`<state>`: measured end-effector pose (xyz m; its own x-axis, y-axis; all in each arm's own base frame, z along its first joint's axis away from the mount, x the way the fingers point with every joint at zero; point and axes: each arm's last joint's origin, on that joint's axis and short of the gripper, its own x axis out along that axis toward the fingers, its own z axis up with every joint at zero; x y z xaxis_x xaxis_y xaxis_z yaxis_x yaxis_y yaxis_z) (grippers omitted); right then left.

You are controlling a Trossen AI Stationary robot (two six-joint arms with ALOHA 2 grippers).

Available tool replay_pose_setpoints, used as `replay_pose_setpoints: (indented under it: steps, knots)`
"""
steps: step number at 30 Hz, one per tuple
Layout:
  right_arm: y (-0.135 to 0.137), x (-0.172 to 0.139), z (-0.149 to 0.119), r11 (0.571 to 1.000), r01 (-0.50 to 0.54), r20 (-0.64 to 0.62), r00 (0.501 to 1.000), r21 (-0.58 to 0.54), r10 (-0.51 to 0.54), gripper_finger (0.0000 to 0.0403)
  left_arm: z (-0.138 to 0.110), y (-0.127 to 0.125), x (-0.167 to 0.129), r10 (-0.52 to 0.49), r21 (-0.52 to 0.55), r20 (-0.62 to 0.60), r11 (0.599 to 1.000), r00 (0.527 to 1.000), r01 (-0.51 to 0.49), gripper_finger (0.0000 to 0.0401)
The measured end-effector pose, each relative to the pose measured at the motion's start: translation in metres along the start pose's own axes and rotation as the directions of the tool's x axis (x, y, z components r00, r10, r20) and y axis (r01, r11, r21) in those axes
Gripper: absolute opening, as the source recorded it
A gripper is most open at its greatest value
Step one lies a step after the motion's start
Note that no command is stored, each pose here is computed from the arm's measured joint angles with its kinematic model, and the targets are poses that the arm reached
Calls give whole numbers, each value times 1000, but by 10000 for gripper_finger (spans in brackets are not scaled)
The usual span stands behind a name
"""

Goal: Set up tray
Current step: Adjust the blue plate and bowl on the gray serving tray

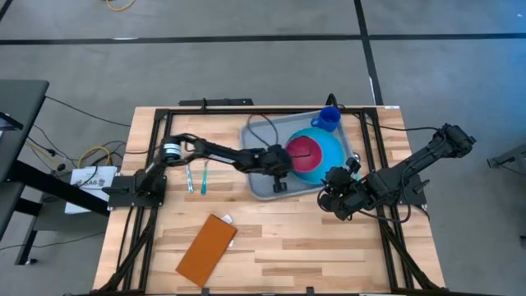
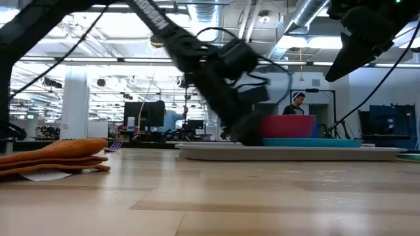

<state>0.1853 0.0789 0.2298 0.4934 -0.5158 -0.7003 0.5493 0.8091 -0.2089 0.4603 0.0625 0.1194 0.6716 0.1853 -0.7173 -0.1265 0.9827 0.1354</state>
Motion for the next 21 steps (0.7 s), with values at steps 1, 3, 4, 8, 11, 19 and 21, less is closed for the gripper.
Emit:
replay_pose_setpoints:
  steps: [1, 3, 4, 8, 11, 19, 21]
  knots:
    - [0, 0, 0, 1000, 0, 0, 1000, -1, 0, 127, 4, 0, 4, -1, 0, -25, 1000, 1000, 1, 0]
    - [1, -1, -1, 1000, -5, -1, 1000, -4, 5, 127, 12, 0, 4, -4, -7, -92, 1000, 996, 4, 0]
    - [1, -1, -1, 1000, -9, -1, 1000, -7, 9, 127, 15, 0, 2, 1, -6, -126, 1000, 992, -2, 0]
    - [4, -5, -4, 1000, -25, 4, 1000, -19, 25, 127, 23, -3, -15, 88, 35, -227, 996, 970, -82, 0]
    - [6, -7, -6, 999, -38, 8, 999, -26, 38, 127, 42, -3, -37, 156, 49, -183, 988, 971, -150, 0]
    - [6, -8, -7, 999, -42, 8, 999, 15, 42, 127, 54, 14, -44, 253, 10, -91, 967, 963, -253, 0]
    - [6, -8, -7, 999, -42, 8, 999, 15, 42, 127, 51, 20, -43, 243, -9, -100, 969, 965, -246, 0]
